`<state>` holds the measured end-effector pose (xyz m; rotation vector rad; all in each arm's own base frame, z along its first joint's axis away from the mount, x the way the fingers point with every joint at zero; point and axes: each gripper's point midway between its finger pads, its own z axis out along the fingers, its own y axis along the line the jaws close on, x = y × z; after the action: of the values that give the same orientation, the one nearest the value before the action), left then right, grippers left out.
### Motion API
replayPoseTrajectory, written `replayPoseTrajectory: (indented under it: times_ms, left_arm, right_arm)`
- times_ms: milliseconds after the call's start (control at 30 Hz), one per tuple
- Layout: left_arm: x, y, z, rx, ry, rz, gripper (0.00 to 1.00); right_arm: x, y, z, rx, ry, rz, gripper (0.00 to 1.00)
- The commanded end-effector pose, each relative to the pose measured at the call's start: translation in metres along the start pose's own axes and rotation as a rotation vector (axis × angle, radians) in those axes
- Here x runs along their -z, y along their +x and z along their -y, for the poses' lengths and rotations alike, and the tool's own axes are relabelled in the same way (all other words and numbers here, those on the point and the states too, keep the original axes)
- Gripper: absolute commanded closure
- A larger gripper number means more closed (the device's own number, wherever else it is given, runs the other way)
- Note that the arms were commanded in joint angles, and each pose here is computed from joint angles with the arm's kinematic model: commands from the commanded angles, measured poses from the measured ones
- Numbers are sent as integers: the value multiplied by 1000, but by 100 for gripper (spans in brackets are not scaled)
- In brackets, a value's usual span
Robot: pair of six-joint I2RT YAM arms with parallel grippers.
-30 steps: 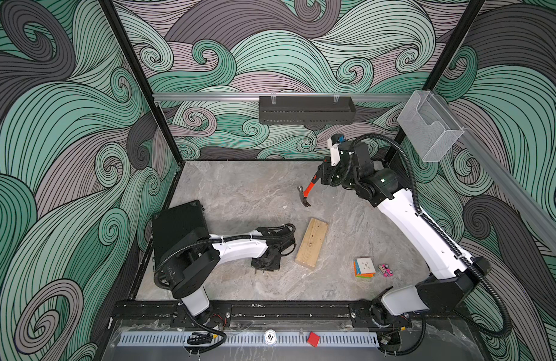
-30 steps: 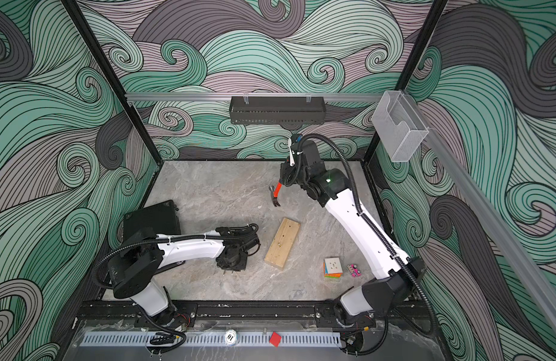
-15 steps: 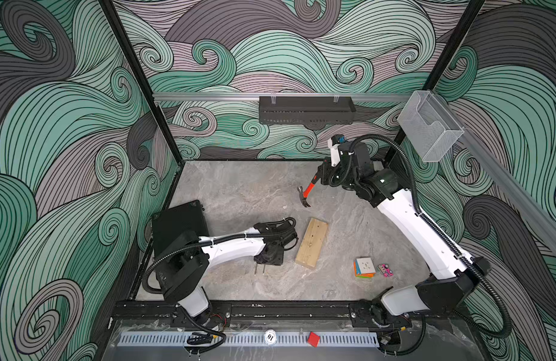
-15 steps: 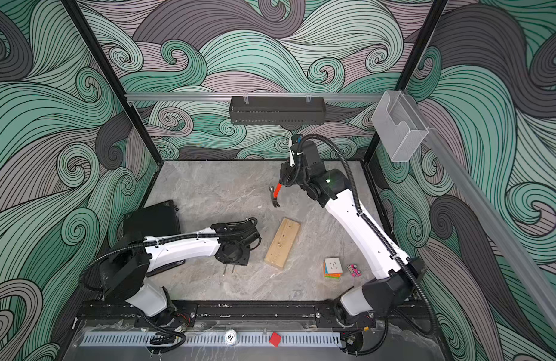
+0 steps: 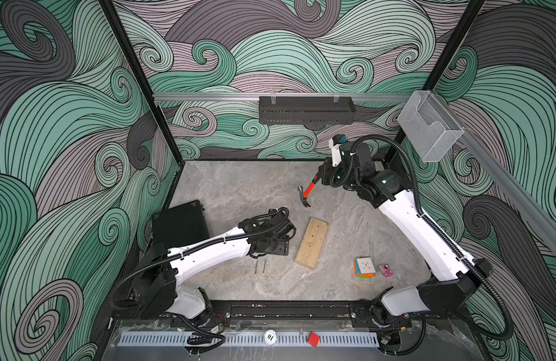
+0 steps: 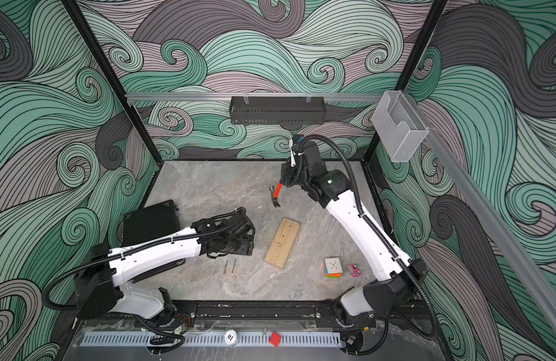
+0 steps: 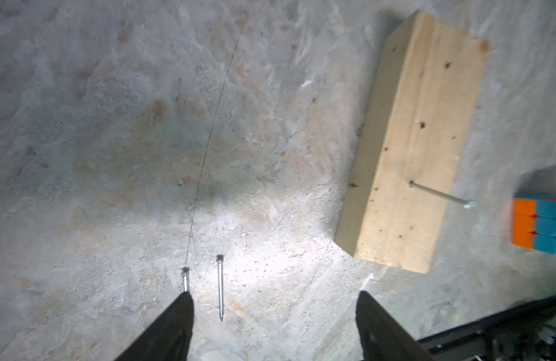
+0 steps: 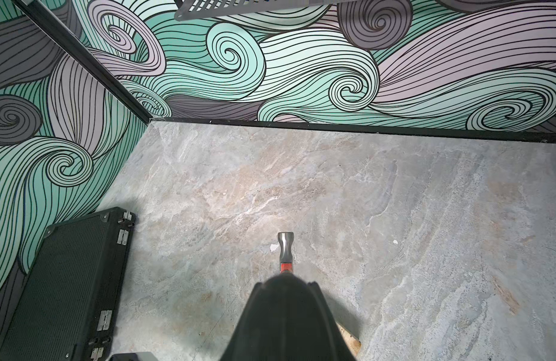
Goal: Use a claw hammer to pull out a nail
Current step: Place the nail at the center of the board, then adjust the mounting plate at the center of the board.
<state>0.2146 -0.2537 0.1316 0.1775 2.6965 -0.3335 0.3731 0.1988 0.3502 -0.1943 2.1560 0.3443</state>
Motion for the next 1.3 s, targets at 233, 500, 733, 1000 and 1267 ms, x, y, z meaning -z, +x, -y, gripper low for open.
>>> replayPoseTrajectory:
  times_ms: [233, 500, 733, 1000, 1267]
  left_arm:
    - [25, -26, 8, -7, 169, 120, 12]
    - [17, -32, 18, -20, 275, 72, 10]
    - [6, -35, 25, -66, 316, 9, 9]
    - [-11, -36, 37, -115, 347, -47, 9]
    - [-29, -43, 48, -159, 355, -75, 9]
  right_arm:
    - [26, -35, 0, -37, -14, 142, 97]
    - [32, -31, 10, -29, 33, 138, 97]
    - [31, -20, 29, -38, 99, 106, 97]
    - [36, -5, 51, -57, 172, 77, 97]
    - [41, 12, 77, -100, 253, 39, 97]
